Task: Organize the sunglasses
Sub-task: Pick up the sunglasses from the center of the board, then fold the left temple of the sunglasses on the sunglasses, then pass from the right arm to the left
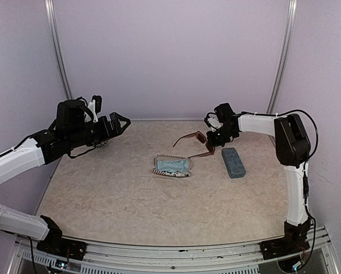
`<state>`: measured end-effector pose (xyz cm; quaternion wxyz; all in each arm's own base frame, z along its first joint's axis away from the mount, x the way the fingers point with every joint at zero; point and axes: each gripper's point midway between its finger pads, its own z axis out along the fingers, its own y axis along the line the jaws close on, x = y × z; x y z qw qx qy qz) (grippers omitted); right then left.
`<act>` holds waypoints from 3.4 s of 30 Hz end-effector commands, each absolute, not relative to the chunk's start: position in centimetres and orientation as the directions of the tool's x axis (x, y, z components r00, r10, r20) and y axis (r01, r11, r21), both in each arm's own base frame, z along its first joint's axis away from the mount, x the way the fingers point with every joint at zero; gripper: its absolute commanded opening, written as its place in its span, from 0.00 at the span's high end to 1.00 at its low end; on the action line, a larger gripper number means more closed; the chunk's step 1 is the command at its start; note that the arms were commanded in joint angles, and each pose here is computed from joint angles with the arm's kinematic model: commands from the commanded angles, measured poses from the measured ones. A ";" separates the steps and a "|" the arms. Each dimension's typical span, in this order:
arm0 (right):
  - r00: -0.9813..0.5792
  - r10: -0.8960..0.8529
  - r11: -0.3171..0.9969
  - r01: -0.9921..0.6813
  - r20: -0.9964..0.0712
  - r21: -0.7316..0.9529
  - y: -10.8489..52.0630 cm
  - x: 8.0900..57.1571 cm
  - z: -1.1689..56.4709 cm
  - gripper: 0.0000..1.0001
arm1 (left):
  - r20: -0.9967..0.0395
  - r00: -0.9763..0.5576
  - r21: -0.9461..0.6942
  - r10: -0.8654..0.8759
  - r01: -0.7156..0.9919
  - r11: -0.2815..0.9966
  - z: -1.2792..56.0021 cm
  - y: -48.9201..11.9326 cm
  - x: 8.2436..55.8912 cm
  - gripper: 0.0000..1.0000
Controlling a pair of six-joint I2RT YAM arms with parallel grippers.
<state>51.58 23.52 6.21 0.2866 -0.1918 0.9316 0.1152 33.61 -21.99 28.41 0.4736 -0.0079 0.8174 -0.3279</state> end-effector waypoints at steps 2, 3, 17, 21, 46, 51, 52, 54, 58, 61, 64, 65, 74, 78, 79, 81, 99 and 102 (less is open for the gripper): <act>-0.672 -0.217 0.900 -0.419 -0.708 0.122 23.2 51.2 13.7 1.00 | -0.765 -0.557 -0.579 -0.323 0.377 0.723 29.6 -23.8 33.7 0.01; -0.663 -0.213 0.898 -0.422 -0.717 0.124 23.1 50.9 14.2 1.00 | -0.764 -0.559 -0.584 -0.322 0.388 0.713 29.8 -24.0 33.7 0.01; -0.532 -0.161 0.750 -0.613 -0.831 0.247 25.2 44.3 20.4 1.00 | -0.762 -0.571 -0.628 -0.305 0.536 0.565 33.2 -27.7 33.4 0.01; -0.481 -0.176 0.668 -0.699 -0.859 0.254 26.7 41.7 20.8 1.00 | -0.755 -0.576 -0.649 -0.312 0.589 0.482 34.6 -28.9 32.8 0.01; -0.239 -0.103 0.149 -0.963 -0.966 0.222 33.9 29.7 25.7 1.00 | -0.693 -0.713 -0.709 -0.109 0.701 -0.080 34.9 -40.0 27.0 0.78; -0.247 -0.065 0.088 -0.966 -0.967 0.241 34.1 28.3 27.2 1.00 | -0.672 -0.736 -0.733 -0.079 0.677 -0.065 32.5 -41.4 27.3 0.91; -0.252 -0.057 0.081 -0.966 -0.966 0.247 34.1 28.1 27.5 1.00 | -0.669 -0.739 -0.737 -0.075 0.673 -0.054 32.0 -41.7 27.5 0.91; -0.277 -0.042 0.068 -0.959 -0.960 0.274 34.2 27.8 27.8 1.00 | -0.664 -0.744 -0.745 -0.071 0.667 -0.021 30.8 -42.2 28.2 0.91; -0.334 -0.032 0.025 -0.942 -0.942 0.333 34.6 27.0 28.1 1.00 | -0.651 -0.755 -0.759 -0.079 0.650 0.035 28.7 -42.8 29.5 0.90; -0.357 -0.041 0.007 -0.934 -0.933 0.357 35.0 26.3 27.9 1.00 | -0.647 -0.756 -0.762 -0.100 0.644 0.060 28.1 -43.0 30.3 0.90; -0.369 -0.043 0.020 -0.929 -0.928 0.369 35.1 26.1 27.5 1.00 | -0.649 -0.752 -0.760 -0.115 0.647 0.064 28.3 -42.9 30.6 0.89; -0.374 -0.043 0.034 -0.927 -0.927 0.372 35.0 26.3 27.3 1.00 | -0.652 -0.750 -0.758 -0.116 0.649 0.060 28.5 -42.9 30.5 0.89; -0.349 -0.026 0.127 -0.931 -0.937 0.343 34.4 27.2 28.2 1.00 | -0.688 -0.710 -0.726 -0.153 0.676 0.127 29.7 -40.0 29.4 0.79; -0.345 -0.013 0.122 -0.932 -0.939 0.341 34.2 27.0 28.8 1.00 | -0.699 -0.684 -0.715 -0.208 0.677 0.177 30.5 -37.2 29.4 0.70; -0.344 -0.010 0.113 -0.933 -0.939 0.341 34.2 26.7 29.1 1.00 | -0.705 -0.674 -0.708 -0.220 0.679 0.191 30.8 -36.6 29.4 0.66; -0.349 -0.006 0.092 -0.933 -0.937 0.347 34.1 26.3 29.5 1.00 | -0.717 -0.656 -0.697 -0.237 0.683 0.220 31.1 -35.4 29.7 0.59; -0.538 -0.009 -0.105 -0.838 -0.843 0.536 34.9 23.9 29.2 1.00 | -0.790 -0.603 -0.613 -0.112 0.778 0.134 33.3 -37.3 27.3 0.48; -0.550 -0.012 -0.107 -0.830 -0.835 0.547 35.1 24.0 29.1 1.00 | -0.806 -0.585 -0.592 -0.094 0.796 0.126 33.7 -37.9 26.7 0.50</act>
